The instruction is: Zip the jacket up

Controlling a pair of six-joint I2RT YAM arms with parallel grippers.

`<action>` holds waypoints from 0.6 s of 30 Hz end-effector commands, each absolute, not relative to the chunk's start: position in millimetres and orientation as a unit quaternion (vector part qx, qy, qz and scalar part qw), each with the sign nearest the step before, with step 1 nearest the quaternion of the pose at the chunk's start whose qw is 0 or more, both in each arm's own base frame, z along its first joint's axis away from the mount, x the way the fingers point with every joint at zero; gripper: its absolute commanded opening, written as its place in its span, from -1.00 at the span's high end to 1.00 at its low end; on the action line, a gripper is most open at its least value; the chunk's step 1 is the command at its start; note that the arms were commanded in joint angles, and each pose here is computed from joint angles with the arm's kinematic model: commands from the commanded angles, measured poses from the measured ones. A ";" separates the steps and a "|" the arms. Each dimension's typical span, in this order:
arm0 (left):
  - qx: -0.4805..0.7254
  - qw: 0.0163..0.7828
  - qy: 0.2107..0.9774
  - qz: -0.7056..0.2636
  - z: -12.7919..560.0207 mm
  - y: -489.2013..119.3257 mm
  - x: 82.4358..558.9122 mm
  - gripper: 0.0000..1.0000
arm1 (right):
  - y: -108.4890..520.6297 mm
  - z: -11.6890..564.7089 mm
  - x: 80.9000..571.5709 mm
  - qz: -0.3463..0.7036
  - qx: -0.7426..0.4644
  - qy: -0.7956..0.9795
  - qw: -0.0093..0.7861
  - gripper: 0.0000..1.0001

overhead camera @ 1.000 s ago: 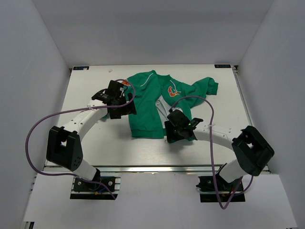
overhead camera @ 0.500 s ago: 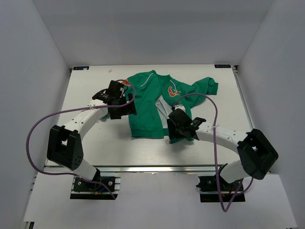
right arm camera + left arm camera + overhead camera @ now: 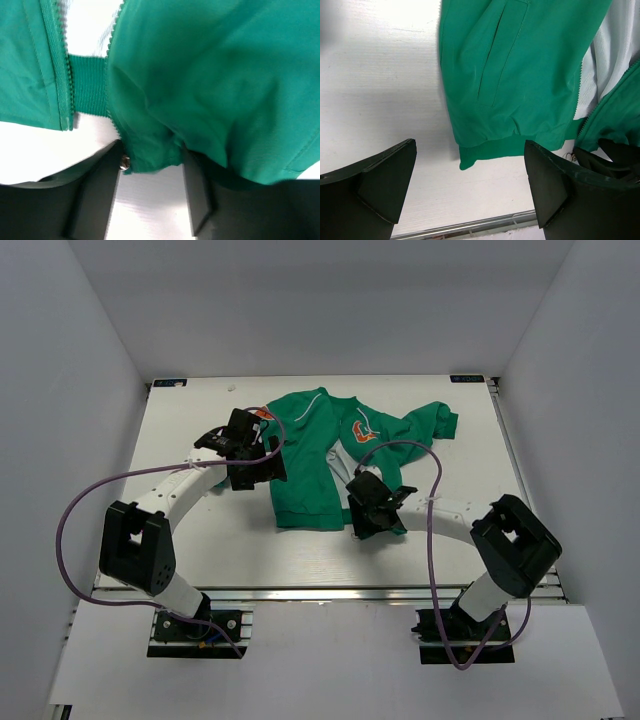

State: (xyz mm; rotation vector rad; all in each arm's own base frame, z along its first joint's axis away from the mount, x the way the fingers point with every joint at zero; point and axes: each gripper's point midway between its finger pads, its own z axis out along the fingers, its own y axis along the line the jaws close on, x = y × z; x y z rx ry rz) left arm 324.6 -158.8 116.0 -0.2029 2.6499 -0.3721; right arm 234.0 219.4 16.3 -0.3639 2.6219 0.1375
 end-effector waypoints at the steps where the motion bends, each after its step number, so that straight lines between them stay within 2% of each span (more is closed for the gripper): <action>1: -0.074 0.244 0.957 -0.138 128.7 -159.2 334.4 -0.96 | 219.6 -0.3 228.4 0.050 -0.137 0.964 0.222 -0.08; 3: -0.074 0.244 0.957 -0.138 128.2 -159.2 334.4 -0.96 | 219.6 -6.0 224.0 0.054 -0.140 0.966 0.212 -0.02; 4: -0.074 0.245 0.957 -0.139 129.3 -159.6 335.1 -0.96 | 218.3 -9.8 220.0 0.055 -0.141 0.967 0.205 0.10; 8: -0.073 0.246 0.957 -0.139 130.2 -159.6 335.5 -0.96 | 218.7 -19.6 210.2 0.068 -0.144 0.969 0.187 0.37; 9: -0.073 0.247 0.956 -0.139 131.6 -159.8 335.8 -0.96 | 219.7 -19.8 209.5 0.070 -0.143 0.969 0.187 0.56; 10: -0.073 0.246 0.956 -0.140 131.9 -159.7 335.1 -0.96 | 219.0 -19.6 209.7 0.070 -0.141 0.970 0.188 0.84; 15: -0.058 0.247 0.953 -0.163 138.0 -167.6 332.3 -0.96 | 235.3 5.0 217.2 0.112 -0.154 0.958 0.215 1.00; 18: -0.041 0.240 0.949 -0.199 138.3 -180.0 323.9 -0.96 | 246.3 27.8 222.7 0.143 -0.163 0.946 0.242 1.00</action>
